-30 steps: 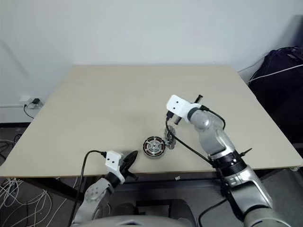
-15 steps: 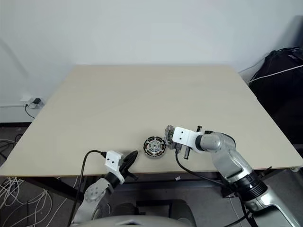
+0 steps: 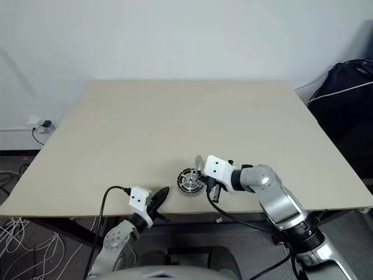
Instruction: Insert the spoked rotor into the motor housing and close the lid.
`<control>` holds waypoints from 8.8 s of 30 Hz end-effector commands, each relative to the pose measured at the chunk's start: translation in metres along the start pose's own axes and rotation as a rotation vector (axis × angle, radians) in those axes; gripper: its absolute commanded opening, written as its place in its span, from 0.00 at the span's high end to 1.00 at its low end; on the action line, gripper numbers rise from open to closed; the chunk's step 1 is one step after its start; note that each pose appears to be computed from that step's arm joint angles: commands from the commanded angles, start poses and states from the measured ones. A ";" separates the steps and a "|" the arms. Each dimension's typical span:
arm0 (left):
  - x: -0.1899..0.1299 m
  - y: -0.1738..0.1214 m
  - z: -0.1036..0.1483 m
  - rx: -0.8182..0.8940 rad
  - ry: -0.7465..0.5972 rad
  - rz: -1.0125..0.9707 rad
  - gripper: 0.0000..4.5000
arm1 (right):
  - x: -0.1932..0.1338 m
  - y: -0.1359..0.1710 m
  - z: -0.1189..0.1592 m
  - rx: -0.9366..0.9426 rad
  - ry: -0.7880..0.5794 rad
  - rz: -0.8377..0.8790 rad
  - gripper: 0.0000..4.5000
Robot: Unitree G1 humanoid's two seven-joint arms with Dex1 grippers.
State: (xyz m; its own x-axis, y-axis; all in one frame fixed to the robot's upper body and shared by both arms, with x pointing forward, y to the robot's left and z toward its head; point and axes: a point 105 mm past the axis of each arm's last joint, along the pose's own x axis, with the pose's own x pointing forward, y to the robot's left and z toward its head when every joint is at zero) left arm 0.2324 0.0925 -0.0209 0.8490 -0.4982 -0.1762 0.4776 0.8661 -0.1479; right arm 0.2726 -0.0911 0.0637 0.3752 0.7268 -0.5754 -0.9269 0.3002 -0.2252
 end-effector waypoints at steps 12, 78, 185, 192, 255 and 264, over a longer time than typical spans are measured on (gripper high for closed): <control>0.002 0.000 0.013 0.022 -0.049 -0.005 1.00 | 0.025 0.011 -0.001 0.037 -0.032 0.049 1.00; 0.000 -0.003 0.007 0.026 -0.031 -0.014 1.00 | 0.052 0.000 -0.011 0.229 -0.081 -0.063 1.00; 0.001 0.000 -0.009 0.027 -0.025 -0.014 1.00 | 0.068 -0.002 -0.023 0.356 -0.098 -0.179 0.28; 0.001 0.000 -0.009 0.027 -0.025 -0.013 1.00 | 0.069 -0.002 -0.024 0.356 -0.088 -0.187 0.28; 0.057 0.015 0.045 0.109 0.081 -0.229 1.00 | 0.079 0.017 -0.041 0.355 0.087 -0.114 0.28; 0.065 0.010 0.044 0.136 0.155 -0.300 1.00 | 0.080 0.018 -0.039 0.356 0.081 -0.113 0.28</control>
State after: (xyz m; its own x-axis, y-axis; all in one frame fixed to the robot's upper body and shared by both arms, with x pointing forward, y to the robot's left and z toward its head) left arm 0.2972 0.0758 -0.0030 0.6397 -0.7022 -0.3126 0.7084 0.6964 -0.1149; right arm 0.2954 -0.0485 0.0021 0.5015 0.6623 -0.5567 -0.8130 0.5809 -0.0413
